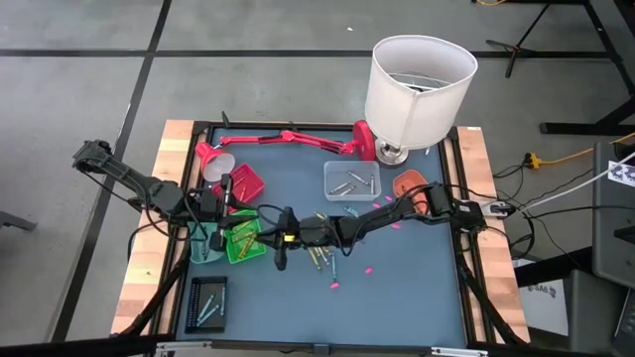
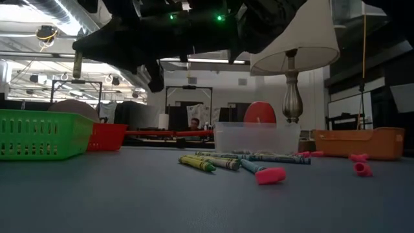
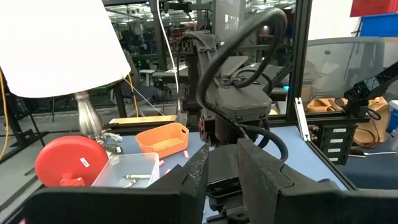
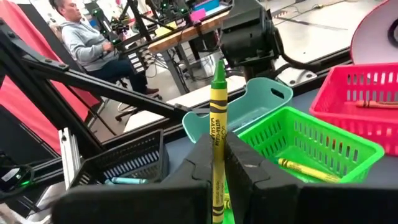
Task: Sort crayons
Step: Put the green crayon into the green bin
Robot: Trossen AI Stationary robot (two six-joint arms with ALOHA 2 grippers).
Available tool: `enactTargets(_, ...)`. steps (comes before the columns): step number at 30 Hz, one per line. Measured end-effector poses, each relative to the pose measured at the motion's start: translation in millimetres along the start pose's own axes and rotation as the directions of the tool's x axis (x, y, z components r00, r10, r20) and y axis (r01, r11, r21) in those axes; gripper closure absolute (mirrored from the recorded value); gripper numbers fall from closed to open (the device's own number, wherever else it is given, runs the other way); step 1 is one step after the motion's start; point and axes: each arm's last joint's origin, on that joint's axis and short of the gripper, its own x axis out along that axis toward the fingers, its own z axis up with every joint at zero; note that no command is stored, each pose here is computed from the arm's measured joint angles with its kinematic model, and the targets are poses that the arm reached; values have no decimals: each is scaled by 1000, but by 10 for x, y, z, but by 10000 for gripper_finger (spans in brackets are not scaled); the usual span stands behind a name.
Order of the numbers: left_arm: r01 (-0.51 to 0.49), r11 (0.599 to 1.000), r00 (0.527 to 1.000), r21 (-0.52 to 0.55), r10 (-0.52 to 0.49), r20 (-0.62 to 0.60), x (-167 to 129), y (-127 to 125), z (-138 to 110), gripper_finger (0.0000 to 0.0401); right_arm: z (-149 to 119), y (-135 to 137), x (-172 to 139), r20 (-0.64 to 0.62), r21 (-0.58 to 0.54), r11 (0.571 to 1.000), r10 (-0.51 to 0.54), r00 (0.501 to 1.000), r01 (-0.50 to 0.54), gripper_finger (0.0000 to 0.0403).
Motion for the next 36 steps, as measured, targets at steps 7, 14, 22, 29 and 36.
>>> enactTargets(7, 0, 1000, 1000, -1, 0, 3, 0, 0, 3, 332, 65, 69, 215, 28, -24, 999, 25, 999, -24, 386)
enactTargets(14, 0, 1000, 1000, 0, 0, 1, 1, 0, 1, 332, -63, 8, 420, -61, -39, 999, -13, 998, 10, 386)
enactTargets(22, 0, 1000, 1000, 1, 0, 0, 1, 0, -1, 332, -73, -127, 440, -87, -41, 998, -53, 995, 49, 358)
enactTargets(29, 0, 1000, 1000, 3, 0, -4, 1, 0, -4, 332, -76, -160, 442, -102, -42, 997, -63, 993, 59, 290)
enactTargets(36, 2, 1000, 999, 16, -2, -33, 0, -1, -35, 332, -62, -161, 391, -197, -81, 993, -98, 976, 83, 281)
